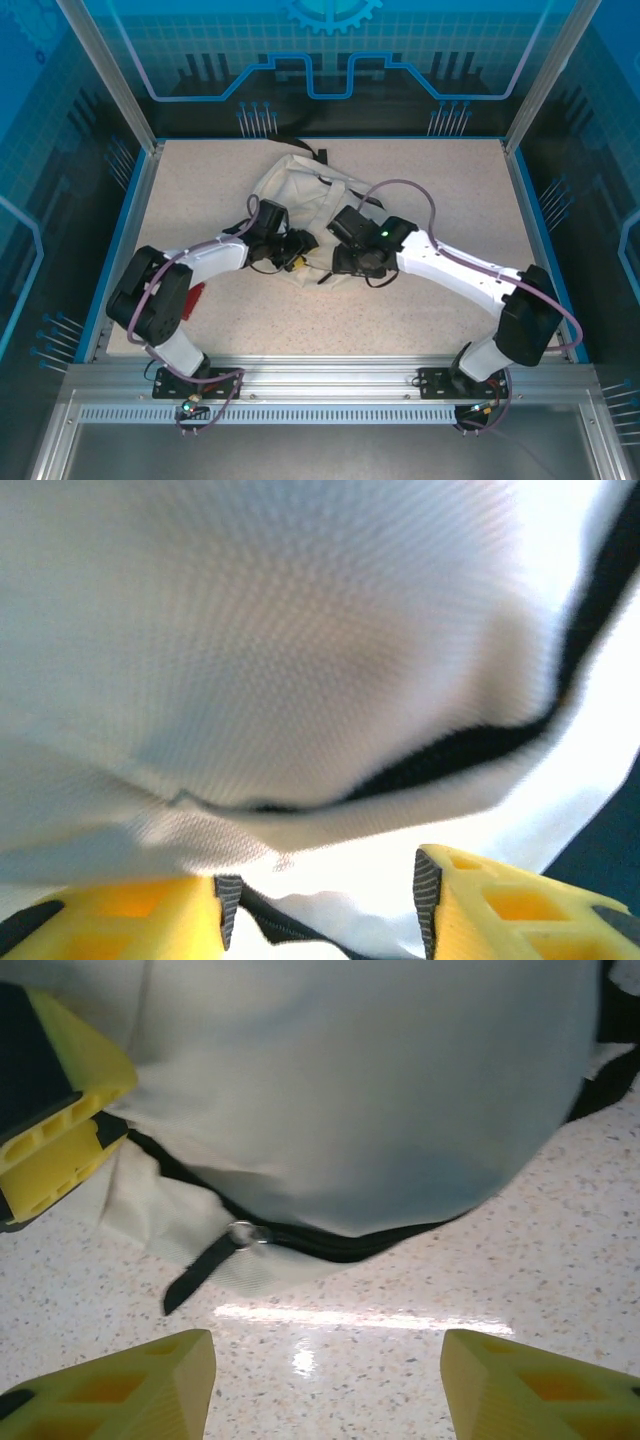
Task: Pack the student bag
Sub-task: Zip the student bag at the center of the table.
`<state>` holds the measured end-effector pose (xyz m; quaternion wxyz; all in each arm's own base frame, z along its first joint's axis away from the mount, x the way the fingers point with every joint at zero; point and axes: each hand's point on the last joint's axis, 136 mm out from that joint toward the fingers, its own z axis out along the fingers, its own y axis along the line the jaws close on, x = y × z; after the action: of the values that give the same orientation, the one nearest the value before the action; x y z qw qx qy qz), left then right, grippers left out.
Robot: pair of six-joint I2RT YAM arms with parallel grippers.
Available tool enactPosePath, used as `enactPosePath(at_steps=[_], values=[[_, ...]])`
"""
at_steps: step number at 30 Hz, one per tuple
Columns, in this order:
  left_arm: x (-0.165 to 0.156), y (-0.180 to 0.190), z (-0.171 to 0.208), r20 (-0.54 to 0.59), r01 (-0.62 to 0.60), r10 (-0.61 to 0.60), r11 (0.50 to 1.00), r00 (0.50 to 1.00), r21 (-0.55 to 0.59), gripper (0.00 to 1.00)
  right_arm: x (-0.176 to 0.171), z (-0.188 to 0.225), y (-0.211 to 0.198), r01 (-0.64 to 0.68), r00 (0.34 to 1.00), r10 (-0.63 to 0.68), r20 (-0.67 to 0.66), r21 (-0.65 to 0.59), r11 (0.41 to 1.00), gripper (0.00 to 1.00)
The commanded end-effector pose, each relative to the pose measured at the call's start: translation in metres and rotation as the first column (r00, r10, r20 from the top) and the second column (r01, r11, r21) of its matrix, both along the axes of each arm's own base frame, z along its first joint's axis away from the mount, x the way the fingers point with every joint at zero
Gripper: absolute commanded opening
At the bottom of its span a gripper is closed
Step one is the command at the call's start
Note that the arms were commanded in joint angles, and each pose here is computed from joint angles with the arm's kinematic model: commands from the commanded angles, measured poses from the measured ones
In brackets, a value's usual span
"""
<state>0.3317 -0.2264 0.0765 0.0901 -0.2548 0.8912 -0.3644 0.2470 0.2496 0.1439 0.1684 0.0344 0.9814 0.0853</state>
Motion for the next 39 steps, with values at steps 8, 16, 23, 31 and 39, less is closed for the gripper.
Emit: enactPosePath(at_steps=[8,16,23,31,39], values=[[-0.029,0.094,0.015,0.045,-0.173,0.168,0.975,0.985,0.141,0.64,-0.011,-0.023,0.044,0.002,0.998,-0.014,-0.067,-0.173,0.985,0.54],[-0.047,0.118,0.012,0.046,-0.216,0.211,0.961,0.976,0.176,0.69,-0.01,-0.052,0.055,0.017,0.985,-0.065,-0.162,-0.283,0.959,0.49],[-0.05,0.125,0.013,0.055,-0.218,0.212,0.957,0.976,0.191,0.71,-0.013,-0.067,0.055,0.036,0.972,-0.115,-0.206,-0.351,0.936,0.47],[-0.05,0.128,0.013,0.06,-0.223,0.215,0.956,0.975,0.193,0.71,-0.014,-0.07,0.052,0.05,0.965,-0.144,-0.22,-0.384,0.922,0.37],[-0.05,0.127,0.015,0.063,-0.219,0.211,0.959,0.975,0.181,0.72,-0.014,-0.058,0.043,0.057,0.971,-0.143,-0.192,-0.392,0.918,0.08]])
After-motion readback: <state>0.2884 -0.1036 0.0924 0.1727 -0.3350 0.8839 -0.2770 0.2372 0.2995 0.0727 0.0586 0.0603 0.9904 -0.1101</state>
